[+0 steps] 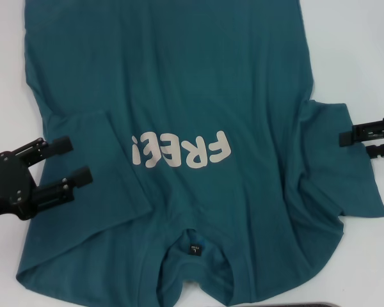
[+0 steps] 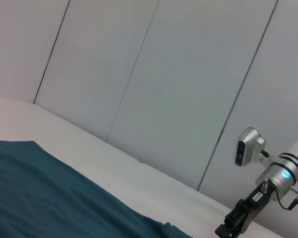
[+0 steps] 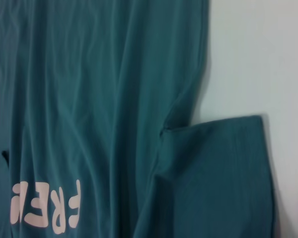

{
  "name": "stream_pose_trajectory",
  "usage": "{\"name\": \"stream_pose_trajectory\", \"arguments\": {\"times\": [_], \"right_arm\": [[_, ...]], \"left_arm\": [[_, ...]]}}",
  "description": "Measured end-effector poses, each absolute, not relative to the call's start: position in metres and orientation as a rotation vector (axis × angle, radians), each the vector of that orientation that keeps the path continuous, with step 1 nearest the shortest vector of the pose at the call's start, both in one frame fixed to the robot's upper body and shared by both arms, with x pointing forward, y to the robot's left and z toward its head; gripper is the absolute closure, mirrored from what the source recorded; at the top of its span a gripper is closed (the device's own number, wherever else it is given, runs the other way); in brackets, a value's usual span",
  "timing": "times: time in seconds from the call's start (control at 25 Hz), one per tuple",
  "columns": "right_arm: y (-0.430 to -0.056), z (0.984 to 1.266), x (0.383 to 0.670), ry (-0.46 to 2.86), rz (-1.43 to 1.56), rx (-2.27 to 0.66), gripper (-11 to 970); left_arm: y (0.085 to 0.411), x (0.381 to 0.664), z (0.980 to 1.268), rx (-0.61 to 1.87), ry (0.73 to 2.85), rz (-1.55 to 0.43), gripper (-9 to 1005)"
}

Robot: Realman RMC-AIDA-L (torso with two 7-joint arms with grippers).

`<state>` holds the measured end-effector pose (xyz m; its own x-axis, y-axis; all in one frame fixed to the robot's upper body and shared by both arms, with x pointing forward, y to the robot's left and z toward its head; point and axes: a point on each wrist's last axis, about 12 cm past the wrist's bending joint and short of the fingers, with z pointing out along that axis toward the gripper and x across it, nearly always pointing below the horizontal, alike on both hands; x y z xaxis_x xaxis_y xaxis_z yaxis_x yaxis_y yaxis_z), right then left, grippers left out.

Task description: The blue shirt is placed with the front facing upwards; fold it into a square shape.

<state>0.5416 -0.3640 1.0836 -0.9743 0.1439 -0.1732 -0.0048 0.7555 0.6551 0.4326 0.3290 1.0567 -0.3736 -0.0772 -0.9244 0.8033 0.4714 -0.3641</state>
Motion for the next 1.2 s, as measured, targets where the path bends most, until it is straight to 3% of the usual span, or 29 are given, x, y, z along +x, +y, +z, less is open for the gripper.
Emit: {"name": "stream_pose_trajectory", "arguments": {"times": [0.8,1.0,1.2], "right_arm": [[-0.352,1.086,0.546,2.736,1.080,0.068,64],[-0.350,1.088,0.545,2.736,1.097,0.042,165],[-0.349,1.089,0.545,2.737,1.101,0.035,371]], "left_arm": [[0.329,0.433,1.057,0.629,1.695,-1.076,183],[0.329,0.434,1.057,0.631,1.694,-1.076,183],[0.329,0.434,1.057,0.631,1.694,-1.075,184]]}}
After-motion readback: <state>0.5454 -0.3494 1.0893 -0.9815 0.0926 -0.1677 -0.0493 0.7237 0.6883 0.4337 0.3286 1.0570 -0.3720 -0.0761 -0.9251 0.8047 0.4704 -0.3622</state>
